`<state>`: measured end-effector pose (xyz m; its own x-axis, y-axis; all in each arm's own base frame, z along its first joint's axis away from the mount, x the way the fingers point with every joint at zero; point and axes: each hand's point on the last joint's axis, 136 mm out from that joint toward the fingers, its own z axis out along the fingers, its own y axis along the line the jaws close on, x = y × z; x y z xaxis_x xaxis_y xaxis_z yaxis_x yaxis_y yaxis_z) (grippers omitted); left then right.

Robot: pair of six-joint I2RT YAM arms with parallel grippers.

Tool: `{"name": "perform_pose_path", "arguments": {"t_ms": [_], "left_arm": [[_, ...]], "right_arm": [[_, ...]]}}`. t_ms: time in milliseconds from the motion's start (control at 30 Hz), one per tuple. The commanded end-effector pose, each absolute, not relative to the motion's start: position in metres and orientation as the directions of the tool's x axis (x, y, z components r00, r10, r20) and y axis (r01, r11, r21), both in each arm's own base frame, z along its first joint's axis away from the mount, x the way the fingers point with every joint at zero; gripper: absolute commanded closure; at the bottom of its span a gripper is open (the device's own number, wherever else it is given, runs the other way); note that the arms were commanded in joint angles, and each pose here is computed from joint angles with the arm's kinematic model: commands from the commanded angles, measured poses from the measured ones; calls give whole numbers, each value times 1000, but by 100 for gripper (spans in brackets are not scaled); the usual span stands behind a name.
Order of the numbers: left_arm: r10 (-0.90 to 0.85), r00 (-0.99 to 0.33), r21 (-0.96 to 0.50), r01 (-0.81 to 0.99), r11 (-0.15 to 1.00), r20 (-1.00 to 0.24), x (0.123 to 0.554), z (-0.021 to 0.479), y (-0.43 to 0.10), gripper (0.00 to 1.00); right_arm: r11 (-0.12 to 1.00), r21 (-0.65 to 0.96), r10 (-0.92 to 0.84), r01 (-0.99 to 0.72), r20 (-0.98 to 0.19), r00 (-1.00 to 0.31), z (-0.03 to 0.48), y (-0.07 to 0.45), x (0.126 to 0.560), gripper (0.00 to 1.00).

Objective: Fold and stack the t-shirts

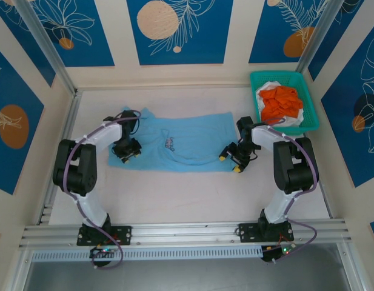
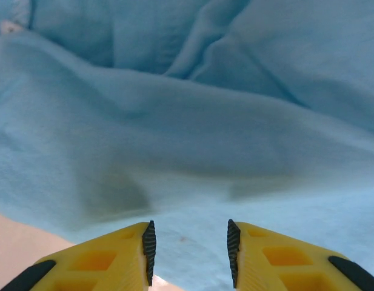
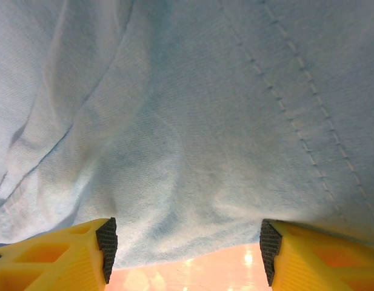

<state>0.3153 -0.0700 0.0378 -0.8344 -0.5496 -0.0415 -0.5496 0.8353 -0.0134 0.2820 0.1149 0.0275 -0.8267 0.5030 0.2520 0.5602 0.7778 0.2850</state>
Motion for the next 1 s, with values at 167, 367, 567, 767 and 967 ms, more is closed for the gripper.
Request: {"name": "perform_pose_path", "arguments": {"t_ms": [167,367,567,767,967], "left_arm": [[-619,-785,151,-608,779,28,231,19,-1,64],[-682,-731,167,-668,725,35,192,17,25,64],[-723,-690,53,-722,690,8,186,25,22,61],[-719,-681,-82,-716,694,-141,215,89,22,58],[-675,-714,-108,-668,736,-183,233,104,10,77]], "right_arm": [[765,276,524,581,257,-812,24,109,283,33],[756,274,533,595,270,-802,19,105,282,32],[749,311,525,585,260,-811,32,108,283,33],[744,456,472,489,160,-867,72,129,296,41],[750,493,393,440,203,-897,70,169,298,75]]}}
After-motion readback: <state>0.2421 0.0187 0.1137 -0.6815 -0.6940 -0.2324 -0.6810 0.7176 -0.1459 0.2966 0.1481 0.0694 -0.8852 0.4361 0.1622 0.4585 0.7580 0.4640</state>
